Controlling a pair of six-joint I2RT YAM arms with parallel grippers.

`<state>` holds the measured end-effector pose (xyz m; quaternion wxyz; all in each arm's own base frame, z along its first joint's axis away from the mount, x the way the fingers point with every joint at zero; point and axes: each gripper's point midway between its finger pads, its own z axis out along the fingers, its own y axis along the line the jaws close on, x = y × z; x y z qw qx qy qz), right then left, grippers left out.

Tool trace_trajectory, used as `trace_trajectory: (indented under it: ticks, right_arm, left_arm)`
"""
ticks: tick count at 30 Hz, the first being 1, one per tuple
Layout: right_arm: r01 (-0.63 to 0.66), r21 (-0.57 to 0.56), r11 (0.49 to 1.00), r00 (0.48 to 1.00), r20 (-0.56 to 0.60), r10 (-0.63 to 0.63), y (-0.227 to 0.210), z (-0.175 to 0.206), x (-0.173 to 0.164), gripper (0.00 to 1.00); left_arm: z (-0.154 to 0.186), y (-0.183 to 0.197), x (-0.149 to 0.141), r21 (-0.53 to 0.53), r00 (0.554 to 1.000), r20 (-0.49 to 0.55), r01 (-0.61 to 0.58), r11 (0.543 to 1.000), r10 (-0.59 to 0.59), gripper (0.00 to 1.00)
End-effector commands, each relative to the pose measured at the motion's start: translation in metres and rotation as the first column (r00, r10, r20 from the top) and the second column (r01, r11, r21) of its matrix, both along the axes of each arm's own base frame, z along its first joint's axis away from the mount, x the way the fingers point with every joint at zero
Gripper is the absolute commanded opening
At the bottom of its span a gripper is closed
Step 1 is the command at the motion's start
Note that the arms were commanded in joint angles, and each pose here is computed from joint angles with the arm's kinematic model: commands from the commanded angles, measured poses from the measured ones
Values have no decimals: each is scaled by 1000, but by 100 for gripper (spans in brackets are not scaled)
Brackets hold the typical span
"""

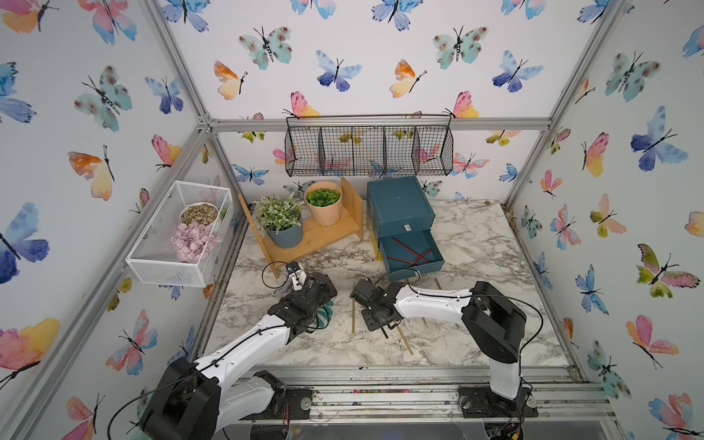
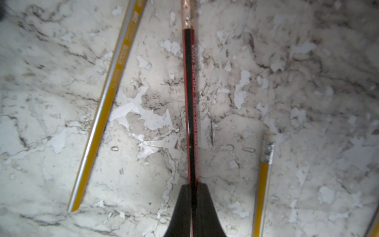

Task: Please place the pencils in the drawer according to their color
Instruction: Pick up the pencil from the center of the board.

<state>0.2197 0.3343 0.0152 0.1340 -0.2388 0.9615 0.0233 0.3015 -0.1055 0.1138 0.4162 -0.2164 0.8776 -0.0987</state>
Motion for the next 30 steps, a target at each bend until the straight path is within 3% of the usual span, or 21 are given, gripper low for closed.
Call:
trace_trajectory:
  ticks: [1,13,23,30]
  right_arm:
    - [-24,-158,987,990,-140,2,-37,-27,-26,3]
    - [-33,-82,996,996,-86,26,-22,-2,-15,3]
    - [-34,-99,994,994,-106,23,-26,-4,-15,3]
    - [-27,-98,995,994,-104,17,-25,-8,-10,23]
  left_arm:
    - [8,-3,4,-11,1000,8,16,1000,-16,98]
    - [7,-7,7,-16,1000,1,23,1000,-23,98]
    - [7,-8,7,-16,1000,0,25,1000,-25,98]
    - [8,-9,8,-14,1000,-1,30,999,-30,98]
